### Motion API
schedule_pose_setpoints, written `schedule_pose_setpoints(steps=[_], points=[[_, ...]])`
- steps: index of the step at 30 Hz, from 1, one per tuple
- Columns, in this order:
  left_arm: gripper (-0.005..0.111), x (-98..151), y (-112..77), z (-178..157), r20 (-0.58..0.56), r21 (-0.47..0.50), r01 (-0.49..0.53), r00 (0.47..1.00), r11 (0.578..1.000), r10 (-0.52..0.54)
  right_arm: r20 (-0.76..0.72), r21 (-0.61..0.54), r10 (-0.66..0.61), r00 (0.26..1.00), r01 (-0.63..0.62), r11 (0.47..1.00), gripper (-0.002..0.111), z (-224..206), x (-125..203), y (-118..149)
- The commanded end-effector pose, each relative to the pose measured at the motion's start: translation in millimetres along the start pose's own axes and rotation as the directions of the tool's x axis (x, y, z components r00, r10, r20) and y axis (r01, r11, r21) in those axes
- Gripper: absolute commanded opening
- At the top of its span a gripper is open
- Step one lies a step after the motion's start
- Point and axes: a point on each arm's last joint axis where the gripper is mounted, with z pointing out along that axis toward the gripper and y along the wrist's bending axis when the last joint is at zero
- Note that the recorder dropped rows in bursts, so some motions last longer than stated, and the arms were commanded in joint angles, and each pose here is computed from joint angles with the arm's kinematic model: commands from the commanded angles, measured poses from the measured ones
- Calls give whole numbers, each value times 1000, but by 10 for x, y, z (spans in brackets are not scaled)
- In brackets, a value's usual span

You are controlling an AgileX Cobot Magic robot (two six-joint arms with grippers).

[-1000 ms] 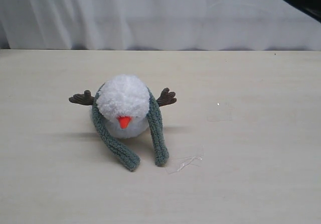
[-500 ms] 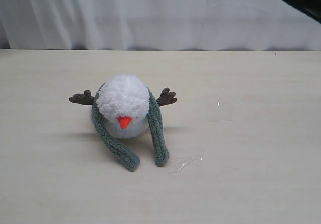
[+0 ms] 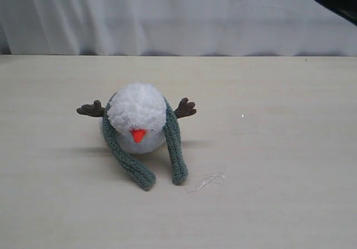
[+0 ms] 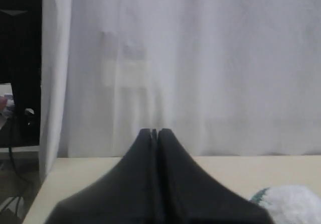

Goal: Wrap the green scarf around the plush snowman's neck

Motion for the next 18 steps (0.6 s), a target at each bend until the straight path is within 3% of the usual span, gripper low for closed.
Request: schedule_pose_setpoints(steps=[1,7,11,15,18], points=[[0,-26,16,-144,72,-44,30,997,999,-27,-1,-1,-12,1000,12,1000,4,-11,8,2],[0,162,26,-260,155,-77,29,988,997,-16,-1,-1,-12,1000,12,1000,4,-11,8,2],[0,276,46,-222,111,-125,33,994,992,-19,-5,-4,-12,1000,12,1000,4,-15,12,6],[0,294,61,-213,119,-163,37,993,986,-18,-5,-4,-12,1000,12,1000,4,-15,12,6],[0,441,82,-151,131,-177,37,991,983,-14,-5,-4,-12,1000,12,1000,4,-15,12,6]])
